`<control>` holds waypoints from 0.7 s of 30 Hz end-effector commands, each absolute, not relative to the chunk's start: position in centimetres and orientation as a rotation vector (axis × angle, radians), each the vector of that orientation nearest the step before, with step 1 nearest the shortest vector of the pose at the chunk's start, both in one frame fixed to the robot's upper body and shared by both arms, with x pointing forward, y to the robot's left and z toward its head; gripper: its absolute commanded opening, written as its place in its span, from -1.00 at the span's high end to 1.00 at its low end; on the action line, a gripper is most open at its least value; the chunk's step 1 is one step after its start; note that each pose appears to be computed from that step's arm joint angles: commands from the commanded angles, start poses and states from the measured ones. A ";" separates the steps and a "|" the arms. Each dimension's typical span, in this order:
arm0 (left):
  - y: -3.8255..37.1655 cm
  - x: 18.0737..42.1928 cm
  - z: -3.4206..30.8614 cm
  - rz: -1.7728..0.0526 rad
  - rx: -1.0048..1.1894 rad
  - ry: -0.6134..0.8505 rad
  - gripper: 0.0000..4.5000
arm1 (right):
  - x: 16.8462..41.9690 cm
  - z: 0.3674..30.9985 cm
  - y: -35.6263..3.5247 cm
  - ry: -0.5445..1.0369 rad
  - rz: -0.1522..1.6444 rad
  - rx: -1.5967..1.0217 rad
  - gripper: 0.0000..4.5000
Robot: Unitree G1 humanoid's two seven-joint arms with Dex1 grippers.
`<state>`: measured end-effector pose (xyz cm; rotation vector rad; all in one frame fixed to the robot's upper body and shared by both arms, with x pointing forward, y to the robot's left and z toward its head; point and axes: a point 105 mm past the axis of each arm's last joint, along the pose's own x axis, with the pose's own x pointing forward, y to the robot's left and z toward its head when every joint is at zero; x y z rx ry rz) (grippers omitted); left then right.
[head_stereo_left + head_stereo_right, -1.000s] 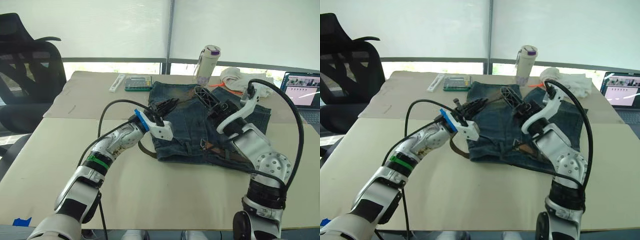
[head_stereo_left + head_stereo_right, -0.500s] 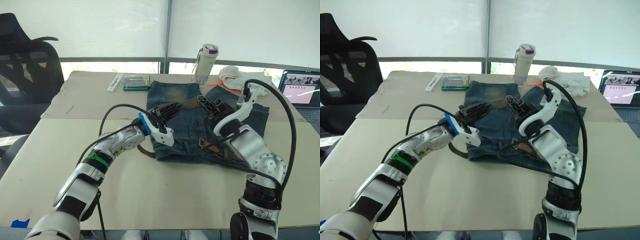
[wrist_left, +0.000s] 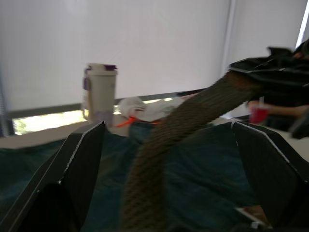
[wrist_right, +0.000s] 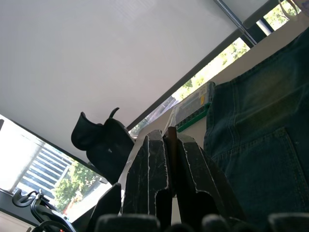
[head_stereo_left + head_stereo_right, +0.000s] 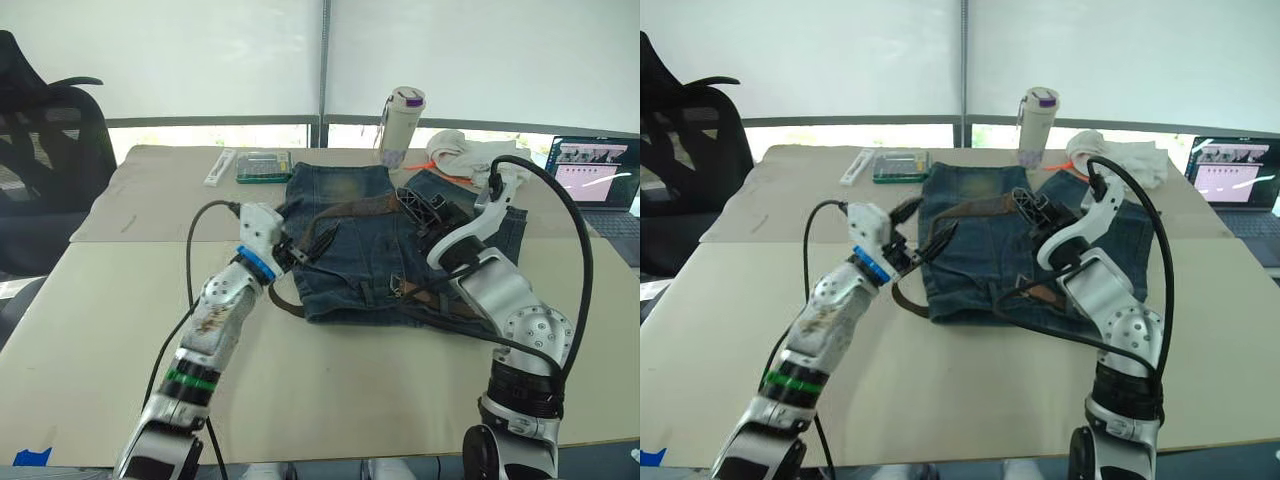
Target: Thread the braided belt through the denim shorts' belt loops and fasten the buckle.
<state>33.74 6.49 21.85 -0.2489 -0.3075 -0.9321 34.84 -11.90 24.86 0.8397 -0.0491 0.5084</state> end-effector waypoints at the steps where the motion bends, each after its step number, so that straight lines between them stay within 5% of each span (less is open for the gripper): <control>1: 5.4 31.1 24.1 -1.095 -0.430 -0.295 -0.98 | 34.4 26.0 -11.7 -0.115 0.534 0.842 1.00; 6: 5.0 30.0 24.3 -1.163 -0.615 -0.184 -0.98 | 34.4 26.0 -11.5 -0.125 0.537 0.834 1.00; 13: 2.8 32.1 20.9 -1.050 -0.811 0.102 -0.98 | 33.8 26.4 -11.1 -0.156 0.580 0.825 1.00; 21: 2.9 34.1 21.9 -0.977 -0.966 0.083 -0.98 | 33.1 25.6 -10.9 -0.129 0.592 0.812 1.00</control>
